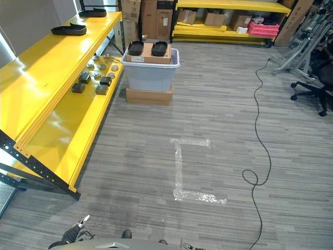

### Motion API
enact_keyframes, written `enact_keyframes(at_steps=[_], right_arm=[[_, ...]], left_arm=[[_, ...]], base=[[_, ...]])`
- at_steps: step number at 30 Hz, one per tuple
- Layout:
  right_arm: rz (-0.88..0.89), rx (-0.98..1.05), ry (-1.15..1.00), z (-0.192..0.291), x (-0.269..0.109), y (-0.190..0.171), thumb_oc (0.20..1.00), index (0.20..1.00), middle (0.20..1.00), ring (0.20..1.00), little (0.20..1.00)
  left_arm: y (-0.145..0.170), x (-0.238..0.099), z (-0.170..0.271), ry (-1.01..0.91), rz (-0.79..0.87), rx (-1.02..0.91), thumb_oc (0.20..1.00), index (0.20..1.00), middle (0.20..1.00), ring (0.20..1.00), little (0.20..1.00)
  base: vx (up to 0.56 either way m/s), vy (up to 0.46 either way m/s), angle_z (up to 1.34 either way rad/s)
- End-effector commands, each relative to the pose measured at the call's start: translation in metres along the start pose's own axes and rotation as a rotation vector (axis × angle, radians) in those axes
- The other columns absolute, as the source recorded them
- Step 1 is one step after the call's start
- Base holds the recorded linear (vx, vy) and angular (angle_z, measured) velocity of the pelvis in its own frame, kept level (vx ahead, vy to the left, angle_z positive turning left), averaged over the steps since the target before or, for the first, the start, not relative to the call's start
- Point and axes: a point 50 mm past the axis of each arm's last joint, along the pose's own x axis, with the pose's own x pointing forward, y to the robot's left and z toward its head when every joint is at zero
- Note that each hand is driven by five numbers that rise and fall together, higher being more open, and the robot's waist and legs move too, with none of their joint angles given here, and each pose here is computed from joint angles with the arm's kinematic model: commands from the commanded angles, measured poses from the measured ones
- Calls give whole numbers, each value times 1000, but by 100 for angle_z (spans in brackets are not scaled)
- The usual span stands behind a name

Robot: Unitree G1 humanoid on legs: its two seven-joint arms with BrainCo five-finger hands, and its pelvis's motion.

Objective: Move parts from the plastic box to the shelf.

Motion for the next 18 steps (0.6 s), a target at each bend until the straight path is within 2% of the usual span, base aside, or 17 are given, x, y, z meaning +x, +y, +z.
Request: enact_keyframes(at_steps=[1,5,12,18], right_arm=[[-39,-29,27,0,0,-6,1000,1000,1000,1000,1000],[-41,-22,30,-1,0,-6,1000,1000,1000,1000,1000],[-44,-36,40,-4,0,-4,1000,1000,1000,1000,1000],[-51,-33,53,-6,0,-4,1000,1000,1000,1000,1000]], left_arm=[[-5,6,16,-52,15,-4,1000,1000,1000,1000,1000],[3,7,15,-24,133,-13,1000,1000,1000,1000,1000],[1,7,0,108,167,-42,1000,1000,1000,1000,1000],[2,6,-3,145,193,-50,1000,1000,1000,1000,1000]], base=[[0,0,0],[0,0,0],[0,0,0],[0,0,0]])
